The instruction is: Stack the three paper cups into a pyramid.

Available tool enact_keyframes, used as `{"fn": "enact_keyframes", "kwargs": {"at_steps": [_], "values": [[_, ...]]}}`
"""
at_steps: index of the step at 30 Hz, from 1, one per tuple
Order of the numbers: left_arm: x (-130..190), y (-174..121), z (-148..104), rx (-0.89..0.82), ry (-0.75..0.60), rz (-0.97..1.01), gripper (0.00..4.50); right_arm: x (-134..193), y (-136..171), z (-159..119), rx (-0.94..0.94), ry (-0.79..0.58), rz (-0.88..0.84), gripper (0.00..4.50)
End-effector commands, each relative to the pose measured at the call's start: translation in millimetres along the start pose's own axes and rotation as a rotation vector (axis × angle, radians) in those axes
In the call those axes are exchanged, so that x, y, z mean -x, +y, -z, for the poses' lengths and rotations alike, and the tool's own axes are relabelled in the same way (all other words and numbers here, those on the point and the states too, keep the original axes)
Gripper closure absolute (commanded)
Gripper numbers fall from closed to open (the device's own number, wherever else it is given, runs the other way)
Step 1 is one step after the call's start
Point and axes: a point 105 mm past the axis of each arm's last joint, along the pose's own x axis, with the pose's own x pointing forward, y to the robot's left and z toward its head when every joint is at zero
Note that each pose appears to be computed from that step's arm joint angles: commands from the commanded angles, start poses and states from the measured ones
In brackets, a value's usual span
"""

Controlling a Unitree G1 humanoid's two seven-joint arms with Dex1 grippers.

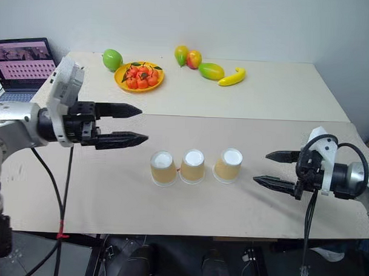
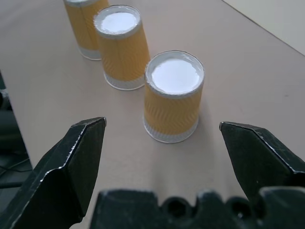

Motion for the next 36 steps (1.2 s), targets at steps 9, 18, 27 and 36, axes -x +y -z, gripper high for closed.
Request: {"fn": "enact_keyframes", "kwargs": {"at_steps": [9,18,27,36], "values": [[14.9,-5.3,2.2,-0.045,0.023,-0.039,0.08,-28.5,-13.7,-4.9,0.072,-0.059,-0.036,0.0],[15.5,-7.1,2.4,-0.049,0.002,-0.1,0.08,-58.5,-30.6,-17.5,0.104,-0.091,-0.068,0.0],[14.5,-10.0,5.4,-0.049,0.008,-0.114,0.08,-70.2,-30.8,-21.6,0.1,-0.103,-0.107,0.0],[12.1,-8.9,7.0,-0.046,0.003,-0.12,0.0,-69.4,-30.3,-25.1,0.103,-0.111,-0.089,1.84]]}}
